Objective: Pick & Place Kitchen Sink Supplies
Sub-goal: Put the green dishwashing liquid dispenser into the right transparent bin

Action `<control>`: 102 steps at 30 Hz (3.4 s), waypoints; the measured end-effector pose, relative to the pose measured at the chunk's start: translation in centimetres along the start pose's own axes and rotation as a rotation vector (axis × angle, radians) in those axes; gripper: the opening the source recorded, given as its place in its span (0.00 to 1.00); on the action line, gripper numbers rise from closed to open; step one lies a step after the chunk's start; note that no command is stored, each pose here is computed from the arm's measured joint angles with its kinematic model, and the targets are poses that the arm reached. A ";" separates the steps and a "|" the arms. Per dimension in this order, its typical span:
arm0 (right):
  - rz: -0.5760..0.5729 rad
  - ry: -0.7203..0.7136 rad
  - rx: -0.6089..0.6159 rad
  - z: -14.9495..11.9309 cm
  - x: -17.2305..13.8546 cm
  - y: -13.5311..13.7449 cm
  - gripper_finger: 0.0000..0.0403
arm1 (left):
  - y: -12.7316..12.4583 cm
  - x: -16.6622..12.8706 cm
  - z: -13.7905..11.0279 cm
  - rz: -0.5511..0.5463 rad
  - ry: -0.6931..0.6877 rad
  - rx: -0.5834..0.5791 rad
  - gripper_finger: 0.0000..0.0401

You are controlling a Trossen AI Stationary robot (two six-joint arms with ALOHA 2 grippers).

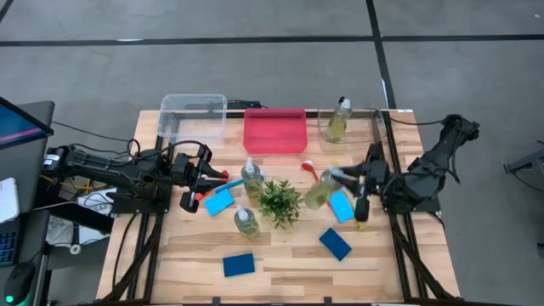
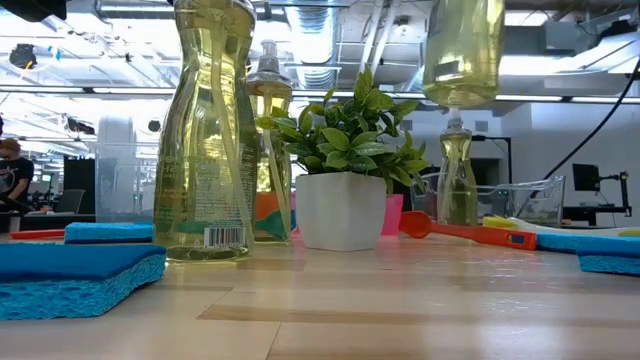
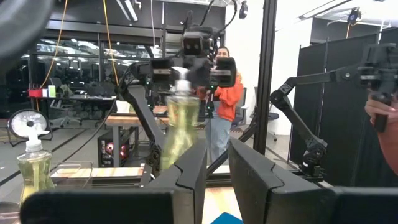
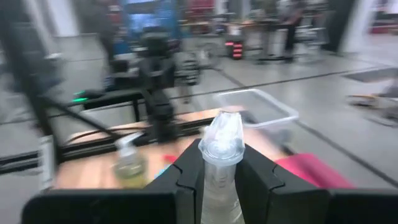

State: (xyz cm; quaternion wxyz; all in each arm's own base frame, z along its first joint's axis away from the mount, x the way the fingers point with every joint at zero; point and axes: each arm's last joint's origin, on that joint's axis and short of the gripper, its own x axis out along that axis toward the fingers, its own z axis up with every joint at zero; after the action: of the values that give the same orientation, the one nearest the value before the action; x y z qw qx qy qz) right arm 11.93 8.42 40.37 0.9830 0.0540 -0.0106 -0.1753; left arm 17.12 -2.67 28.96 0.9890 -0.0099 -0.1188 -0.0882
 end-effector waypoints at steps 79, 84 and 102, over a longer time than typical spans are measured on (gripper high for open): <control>-1.406 0.304 -0.045 -3.2 9.0 -20.0 0.15 | 0.0 0.0 0.1 0.000 -0.010 -0.049 0.17; -1.391 0.315 -0.014 -3.3 8.8 -20.2 0.15 | 0.0 0.0 0.1 0.000 -0.010 -0.049 0.17; -1.389 0.441 0.073 -4.8 7.9 -20.0 0.15 | 0.0 0.0 0.1 -0.001 -0.010 -0.052 0.17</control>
State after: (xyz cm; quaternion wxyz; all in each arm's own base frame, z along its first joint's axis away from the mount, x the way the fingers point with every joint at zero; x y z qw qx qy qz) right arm 12.65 -12.46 33.39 0.6219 0.1152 0.2187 -0.7431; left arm 17.10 -2.67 29.06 0.9877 -0.0360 -0.1213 -0.0916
